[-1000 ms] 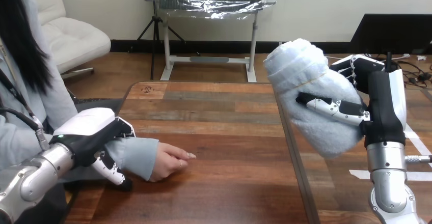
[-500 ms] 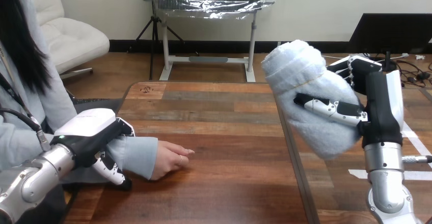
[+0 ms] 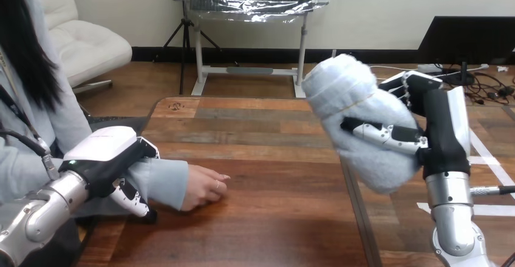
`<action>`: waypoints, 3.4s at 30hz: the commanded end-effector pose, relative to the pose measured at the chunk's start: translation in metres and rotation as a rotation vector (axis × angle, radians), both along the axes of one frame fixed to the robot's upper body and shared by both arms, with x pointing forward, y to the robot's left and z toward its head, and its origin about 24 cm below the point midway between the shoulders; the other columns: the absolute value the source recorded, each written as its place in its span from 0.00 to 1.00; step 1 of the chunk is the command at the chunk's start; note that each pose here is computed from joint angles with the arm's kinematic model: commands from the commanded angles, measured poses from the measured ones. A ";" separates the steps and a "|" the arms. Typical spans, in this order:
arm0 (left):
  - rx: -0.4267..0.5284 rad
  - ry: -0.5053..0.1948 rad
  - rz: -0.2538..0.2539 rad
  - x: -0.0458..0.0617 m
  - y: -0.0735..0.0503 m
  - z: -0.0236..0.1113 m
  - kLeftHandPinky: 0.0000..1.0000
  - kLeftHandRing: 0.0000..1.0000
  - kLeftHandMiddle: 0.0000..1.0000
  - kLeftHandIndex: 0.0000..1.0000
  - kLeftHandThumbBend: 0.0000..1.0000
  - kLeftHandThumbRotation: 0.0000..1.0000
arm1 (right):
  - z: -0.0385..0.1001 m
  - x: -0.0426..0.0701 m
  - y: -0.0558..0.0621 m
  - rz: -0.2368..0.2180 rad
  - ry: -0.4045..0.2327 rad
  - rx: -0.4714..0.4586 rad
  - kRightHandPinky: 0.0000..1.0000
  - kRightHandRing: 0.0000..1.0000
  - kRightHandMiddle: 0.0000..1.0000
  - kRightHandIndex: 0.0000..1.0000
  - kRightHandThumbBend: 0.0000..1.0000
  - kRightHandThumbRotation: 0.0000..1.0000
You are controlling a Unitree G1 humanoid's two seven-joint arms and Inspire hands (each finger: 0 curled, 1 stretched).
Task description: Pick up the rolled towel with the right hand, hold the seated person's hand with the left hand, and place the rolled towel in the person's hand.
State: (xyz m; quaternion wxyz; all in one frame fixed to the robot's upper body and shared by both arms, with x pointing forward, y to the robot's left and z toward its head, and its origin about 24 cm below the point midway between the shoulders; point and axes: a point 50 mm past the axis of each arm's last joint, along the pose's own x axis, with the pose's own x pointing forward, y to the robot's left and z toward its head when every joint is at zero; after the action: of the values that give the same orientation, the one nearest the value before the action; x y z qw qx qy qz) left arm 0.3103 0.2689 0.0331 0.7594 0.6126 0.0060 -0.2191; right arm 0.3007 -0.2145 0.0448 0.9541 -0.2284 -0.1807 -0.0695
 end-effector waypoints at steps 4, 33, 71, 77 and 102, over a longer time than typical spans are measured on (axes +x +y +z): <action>-0.062 -0.166 -0.091 0.016 -0.019 0.031 0.32 0.35 0.40 0.44 0.92 0.14 | 0.014 0.011 0.007 -0.001 -0.057 0.007 0.20 0.26 0.38 0.43 0.82 0.00; -0.116 -0.235 -0.173 0.015 -0.029 0.045 0.30 0.33 0.38 0.42 0.94 0.15 | -0.002 0.017 0.018 0.041 0.037 -0.015 0.23 0.28 0.42 0.45 0.83 0.00; -0.191 -0.294 -0.247 0.010 -0.040 0.059 0.27 0.30 0.35 0.40 0.98 0.13 | -0.023 0.018 0.057 0.182 0.126 -0.230 0.29 0.33 0.42 0.47 0.87 0.00; -0.196 -0.293 -0.249 0.010 -0.041 0.060 0.27 0.30 0.35 0.40 0.98 0.13 | -0.023 0.015 0.064 0.220 0.123 -0.214 0.28 0.33 0.42 0.46 0.88 0.00; -0.219 -0.299 -0.254 0.011 -0.046 0.057 0.27 0.30 0.35 0.40 1.00 0.12 | -0.012 0.006 0.082 0.361 0.061 -0.177 0.28 0.32 0.40 0.44 0.86 0.00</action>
State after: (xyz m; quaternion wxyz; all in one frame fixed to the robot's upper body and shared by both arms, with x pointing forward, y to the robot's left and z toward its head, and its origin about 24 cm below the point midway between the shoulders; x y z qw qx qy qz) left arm 0.3025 0.2441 0.0510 0.7700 0.5758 -0.1069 -0.2533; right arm 0.2955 -0.1428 0.0019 0.9367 -0.3016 -0.1220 0.1292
